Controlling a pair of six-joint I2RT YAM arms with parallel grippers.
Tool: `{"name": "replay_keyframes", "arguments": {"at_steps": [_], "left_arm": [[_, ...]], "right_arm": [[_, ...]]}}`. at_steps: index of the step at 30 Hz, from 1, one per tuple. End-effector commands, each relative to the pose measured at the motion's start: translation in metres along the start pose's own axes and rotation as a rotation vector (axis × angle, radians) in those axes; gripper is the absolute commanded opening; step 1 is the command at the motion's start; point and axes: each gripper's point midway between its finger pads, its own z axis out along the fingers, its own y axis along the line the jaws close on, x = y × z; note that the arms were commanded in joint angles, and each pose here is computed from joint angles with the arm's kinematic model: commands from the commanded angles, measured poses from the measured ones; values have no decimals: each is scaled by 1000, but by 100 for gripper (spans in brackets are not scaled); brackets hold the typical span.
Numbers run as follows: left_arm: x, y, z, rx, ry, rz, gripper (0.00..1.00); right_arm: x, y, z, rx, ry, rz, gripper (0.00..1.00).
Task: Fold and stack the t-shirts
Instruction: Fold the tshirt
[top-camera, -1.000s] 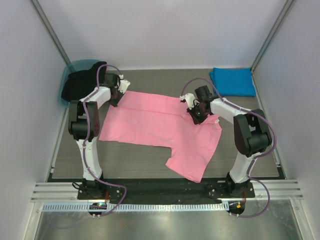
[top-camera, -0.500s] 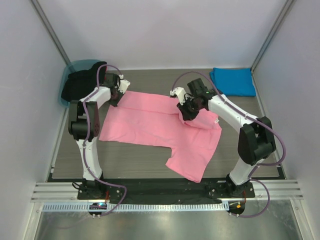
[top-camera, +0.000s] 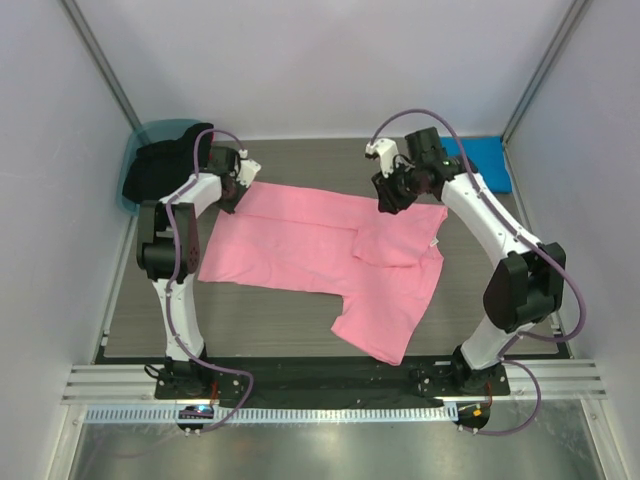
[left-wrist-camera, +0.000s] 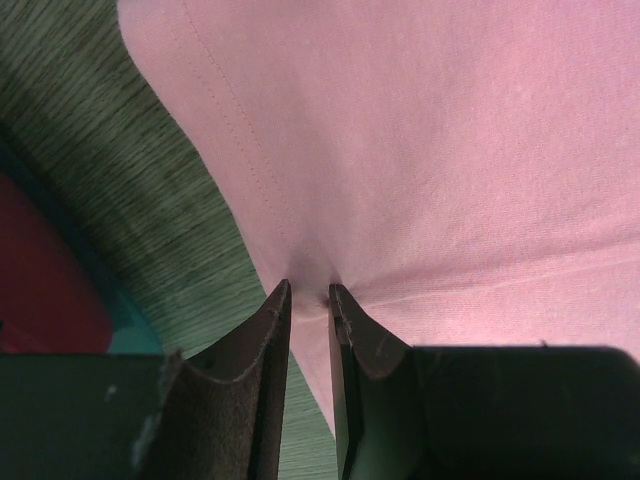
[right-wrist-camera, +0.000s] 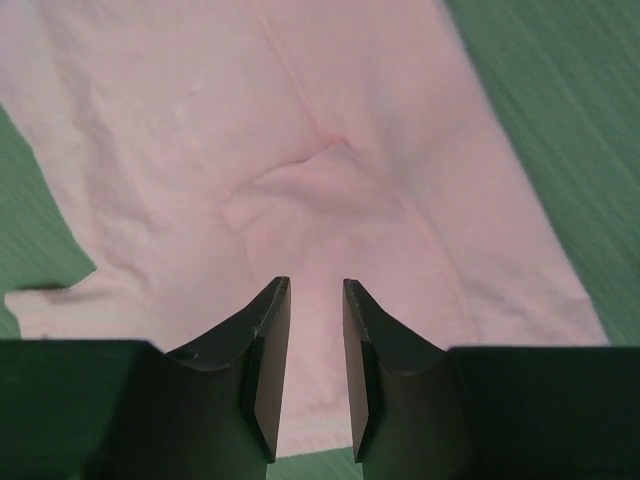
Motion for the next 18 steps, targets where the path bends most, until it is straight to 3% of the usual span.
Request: {"name": "replay_keyframes", "arguments": {"at_steps": [1, 8, 18], "left_arm": [[-9, 7, -13, -28, -32, 12, 23], [-5, 4, -11, -23, -21, 16, 22], [-3, 2, -10, -24, -13, 25, 21]], "right_arm": [[51, 49, -6, -186, 137, -42, 33], [132, 68, 1, -241, 313, -63, 26], [169, 39, 28, -137, 432, -77, 25]]}}
